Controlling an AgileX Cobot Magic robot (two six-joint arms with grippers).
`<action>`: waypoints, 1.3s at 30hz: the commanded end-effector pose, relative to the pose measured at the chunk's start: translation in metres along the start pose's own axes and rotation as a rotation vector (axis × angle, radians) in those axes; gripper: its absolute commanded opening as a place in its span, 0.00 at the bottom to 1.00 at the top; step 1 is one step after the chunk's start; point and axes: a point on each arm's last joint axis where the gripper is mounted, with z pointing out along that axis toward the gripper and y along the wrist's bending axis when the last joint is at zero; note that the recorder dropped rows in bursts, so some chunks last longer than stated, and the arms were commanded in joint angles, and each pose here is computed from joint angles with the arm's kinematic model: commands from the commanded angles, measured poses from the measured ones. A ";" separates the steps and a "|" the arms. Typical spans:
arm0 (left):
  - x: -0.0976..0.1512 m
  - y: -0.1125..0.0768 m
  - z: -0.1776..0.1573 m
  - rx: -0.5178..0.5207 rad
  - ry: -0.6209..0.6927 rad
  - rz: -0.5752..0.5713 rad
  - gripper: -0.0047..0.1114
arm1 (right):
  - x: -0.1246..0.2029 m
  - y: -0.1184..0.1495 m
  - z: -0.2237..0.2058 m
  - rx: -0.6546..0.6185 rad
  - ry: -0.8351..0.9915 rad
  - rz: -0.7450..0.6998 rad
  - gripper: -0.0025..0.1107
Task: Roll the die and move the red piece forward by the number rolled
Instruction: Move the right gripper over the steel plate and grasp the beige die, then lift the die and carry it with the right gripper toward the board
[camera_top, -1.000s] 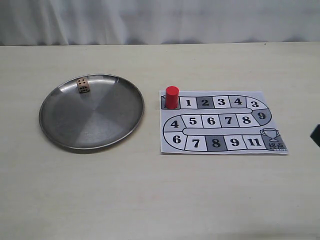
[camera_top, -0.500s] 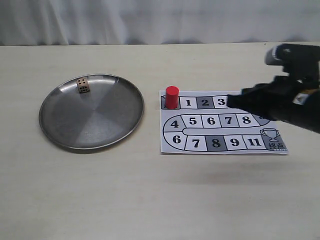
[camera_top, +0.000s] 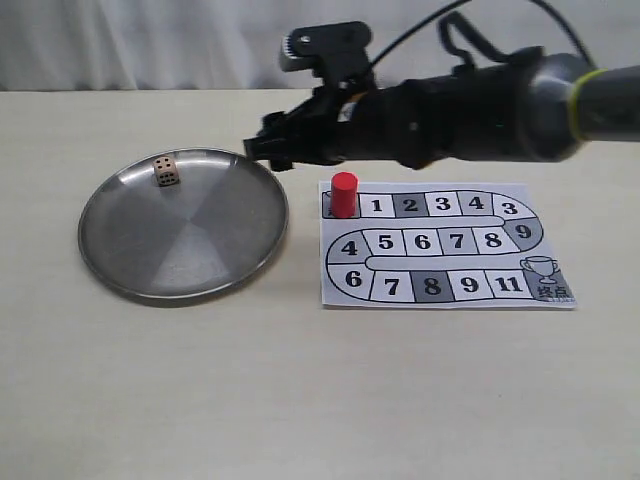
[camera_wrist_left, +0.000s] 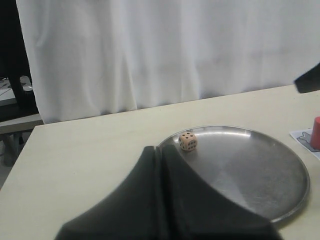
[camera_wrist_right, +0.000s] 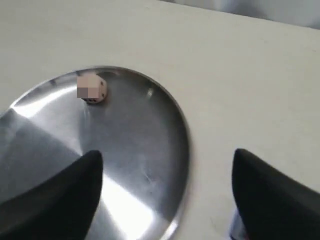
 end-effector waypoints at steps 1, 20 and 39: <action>0.000 -0.001 0.000 0.009 -0.010 0.000 0.04 | -0.011 0.035 0.047 -0.062 -0.022 -0.096 0.74; 0.000 -0.001 0.000 0.009 -0.010 0.000 0.04 | 0.011 0.081 0.190 -0.147 -0.047 -0.196 0.75; 0.000 -0.001 0.000 0.009 -0.010 0.000 0.04 | 0.028 0.077 0.212 -0.134 -0.130 -0.272 0.11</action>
